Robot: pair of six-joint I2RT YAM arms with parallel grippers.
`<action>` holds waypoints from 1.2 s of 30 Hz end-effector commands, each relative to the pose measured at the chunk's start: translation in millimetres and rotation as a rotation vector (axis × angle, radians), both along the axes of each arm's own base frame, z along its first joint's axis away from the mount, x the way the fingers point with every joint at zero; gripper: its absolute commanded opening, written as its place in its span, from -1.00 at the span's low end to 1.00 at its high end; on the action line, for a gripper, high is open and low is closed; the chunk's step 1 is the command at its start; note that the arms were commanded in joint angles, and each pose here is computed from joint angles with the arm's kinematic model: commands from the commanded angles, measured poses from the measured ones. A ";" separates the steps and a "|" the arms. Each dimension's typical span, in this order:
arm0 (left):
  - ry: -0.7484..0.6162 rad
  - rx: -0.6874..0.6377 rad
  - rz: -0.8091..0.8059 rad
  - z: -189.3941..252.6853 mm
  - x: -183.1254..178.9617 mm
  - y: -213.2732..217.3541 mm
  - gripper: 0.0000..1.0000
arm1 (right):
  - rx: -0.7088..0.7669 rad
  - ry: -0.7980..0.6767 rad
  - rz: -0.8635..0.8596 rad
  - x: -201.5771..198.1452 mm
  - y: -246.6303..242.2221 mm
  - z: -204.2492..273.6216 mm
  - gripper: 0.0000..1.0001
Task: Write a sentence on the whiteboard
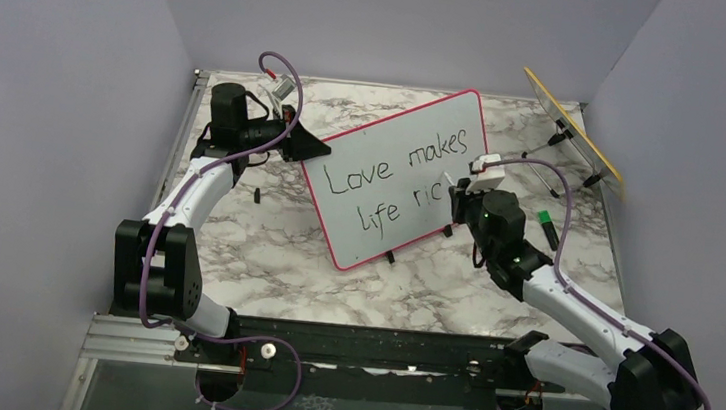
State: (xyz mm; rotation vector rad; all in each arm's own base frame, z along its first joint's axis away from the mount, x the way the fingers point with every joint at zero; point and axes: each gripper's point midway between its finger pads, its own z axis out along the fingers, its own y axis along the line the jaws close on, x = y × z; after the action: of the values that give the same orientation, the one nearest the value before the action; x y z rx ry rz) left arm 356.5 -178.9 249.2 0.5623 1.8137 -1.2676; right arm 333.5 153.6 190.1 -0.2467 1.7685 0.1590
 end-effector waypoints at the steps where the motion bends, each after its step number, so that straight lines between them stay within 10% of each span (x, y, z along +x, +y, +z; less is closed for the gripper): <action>1: 0.074 0.062 0.050 -37.2 6.1 5.5 -1.00 | 0.022 -0.044 0.025 7.6 7.1 16.1 -0.99; 36: 0.076 0.064 0.054 -38.6 7.2 6.2 -1.00 | -0.010 0.191 0.002 -32.0 -12.0 -55.5 -0.98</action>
State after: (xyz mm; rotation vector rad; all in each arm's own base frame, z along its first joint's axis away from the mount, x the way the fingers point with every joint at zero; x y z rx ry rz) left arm 356.6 -178.9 249.2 0.5620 1.8139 -1.2673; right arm 304.6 141.8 140.7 -0.2429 1.9399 0.1699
